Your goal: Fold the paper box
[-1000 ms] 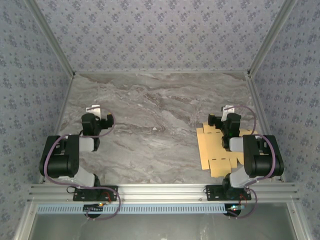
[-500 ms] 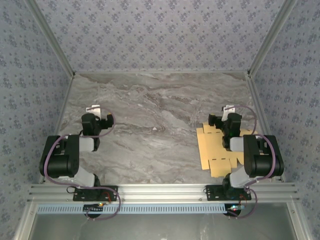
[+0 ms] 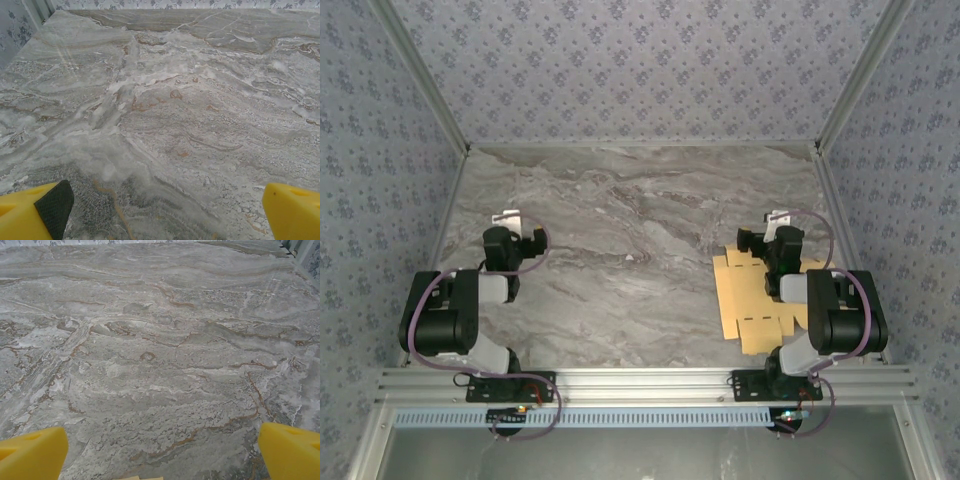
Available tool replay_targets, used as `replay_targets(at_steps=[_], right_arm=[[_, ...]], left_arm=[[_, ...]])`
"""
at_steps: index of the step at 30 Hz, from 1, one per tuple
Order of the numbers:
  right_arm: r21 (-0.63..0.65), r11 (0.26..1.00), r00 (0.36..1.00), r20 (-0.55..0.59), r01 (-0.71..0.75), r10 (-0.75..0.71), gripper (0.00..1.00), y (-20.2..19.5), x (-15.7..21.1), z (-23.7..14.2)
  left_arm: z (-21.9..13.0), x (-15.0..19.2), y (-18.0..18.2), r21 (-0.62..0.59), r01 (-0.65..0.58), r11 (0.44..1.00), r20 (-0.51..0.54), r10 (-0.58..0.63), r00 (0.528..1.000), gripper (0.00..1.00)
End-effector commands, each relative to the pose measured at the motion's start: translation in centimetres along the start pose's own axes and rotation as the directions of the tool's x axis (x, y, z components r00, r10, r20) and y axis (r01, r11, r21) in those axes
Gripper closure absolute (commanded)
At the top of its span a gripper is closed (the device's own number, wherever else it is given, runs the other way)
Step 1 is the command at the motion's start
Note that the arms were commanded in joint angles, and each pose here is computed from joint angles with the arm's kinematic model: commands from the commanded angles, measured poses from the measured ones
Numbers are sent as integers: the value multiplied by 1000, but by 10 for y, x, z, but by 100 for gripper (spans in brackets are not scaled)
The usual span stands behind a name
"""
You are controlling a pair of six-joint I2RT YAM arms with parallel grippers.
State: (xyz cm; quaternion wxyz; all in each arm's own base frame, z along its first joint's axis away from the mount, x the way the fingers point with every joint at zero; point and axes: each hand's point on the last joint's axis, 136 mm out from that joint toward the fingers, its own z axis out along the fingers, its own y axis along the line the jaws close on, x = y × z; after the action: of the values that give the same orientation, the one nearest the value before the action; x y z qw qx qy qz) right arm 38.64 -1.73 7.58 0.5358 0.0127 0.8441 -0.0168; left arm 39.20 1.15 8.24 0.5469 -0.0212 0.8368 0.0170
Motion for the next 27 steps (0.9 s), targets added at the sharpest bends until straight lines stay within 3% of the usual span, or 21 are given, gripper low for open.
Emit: replay_targets(at_steps=[1,25,27], right_arm=[[1,1000,1000,8,0,0,0,-1,-8,3],[-1,1000,1000,19,-6,6,0,-2,-10,1],[-11,1000,1000,-21,-9,8,0,-1,-21,-3]], left_arm=[[4,-8,1,1,10,1000,11,-10,1000,1],[3,-8,1,1,11,1000,14,-11,1000,1],[3,-7,0,1,11,1000,12,-11,1000,1]])
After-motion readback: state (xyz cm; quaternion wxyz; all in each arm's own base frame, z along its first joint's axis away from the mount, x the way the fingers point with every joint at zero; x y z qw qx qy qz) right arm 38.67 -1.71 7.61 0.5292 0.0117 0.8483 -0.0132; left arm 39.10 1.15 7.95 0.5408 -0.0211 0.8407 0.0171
